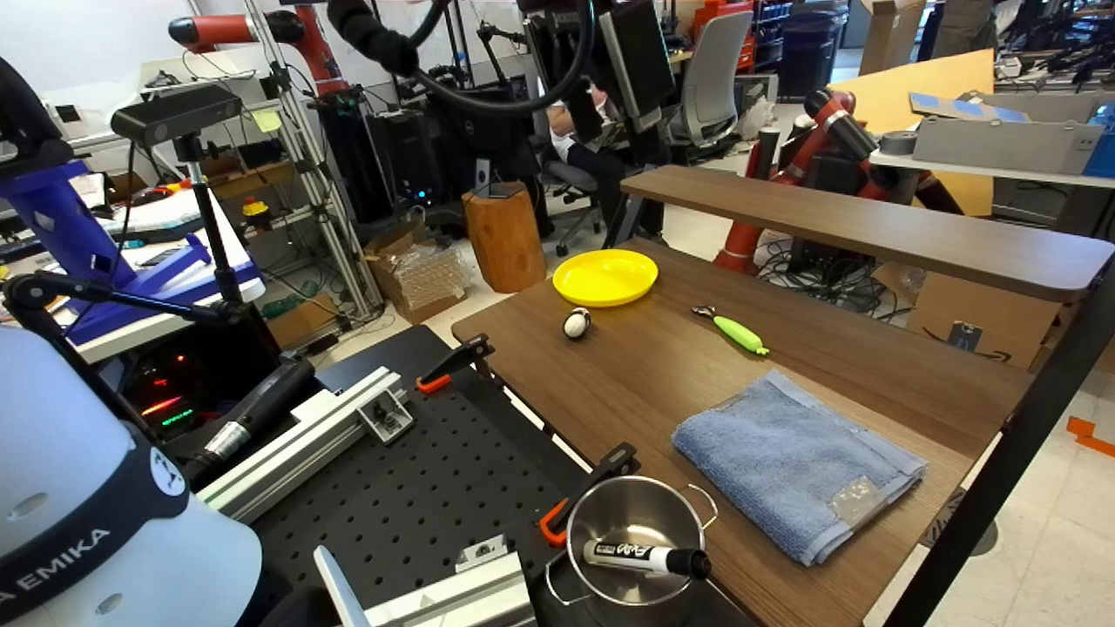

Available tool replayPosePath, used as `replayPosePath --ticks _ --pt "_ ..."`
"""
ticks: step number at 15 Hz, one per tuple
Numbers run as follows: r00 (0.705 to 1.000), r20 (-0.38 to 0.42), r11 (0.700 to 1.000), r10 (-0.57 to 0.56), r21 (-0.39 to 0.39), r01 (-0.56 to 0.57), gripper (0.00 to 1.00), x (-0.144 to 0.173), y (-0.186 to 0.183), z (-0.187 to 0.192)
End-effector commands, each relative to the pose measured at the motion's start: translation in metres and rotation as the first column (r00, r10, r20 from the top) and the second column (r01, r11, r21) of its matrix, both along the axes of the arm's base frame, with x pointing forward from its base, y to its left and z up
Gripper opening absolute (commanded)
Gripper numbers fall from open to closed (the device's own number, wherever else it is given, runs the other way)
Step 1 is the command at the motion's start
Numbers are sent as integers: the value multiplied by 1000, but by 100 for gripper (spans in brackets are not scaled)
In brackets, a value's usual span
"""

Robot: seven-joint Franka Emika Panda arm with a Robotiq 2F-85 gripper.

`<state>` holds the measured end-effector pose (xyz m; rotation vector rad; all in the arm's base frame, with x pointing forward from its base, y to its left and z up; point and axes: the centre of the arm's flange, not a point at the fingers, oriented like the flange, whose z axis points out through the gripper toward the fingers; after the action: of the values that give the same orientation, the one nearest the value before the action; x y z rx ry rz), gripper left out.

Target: Move the spoon closer to the right of the yellow plate

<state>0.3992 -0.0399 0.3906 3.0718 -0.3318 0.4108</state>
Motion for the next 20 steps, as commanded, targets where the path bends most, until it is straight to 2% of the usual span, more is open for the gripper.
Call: replayPosePath --ticks 1,6,9,11,15,17,20 --pt "998 -10 994 70 -79 -70 100 23 0 -11" --pt "975 -32 953 220 -206 -222 100 74 10 -28" --pt "936 -72 900 343 -258 -350 100 111 12 -46" --pt "895 -117 846 430 -294 -445 100 134 14 -63" --pt "782 -203 735 589 -269 -623 100 169 7 -100" --pt "709 -250 667 659 -241 -705 100 182 -1 -118" --pt "587 -324 548 742 -209 -810 100 201 -17 -140"
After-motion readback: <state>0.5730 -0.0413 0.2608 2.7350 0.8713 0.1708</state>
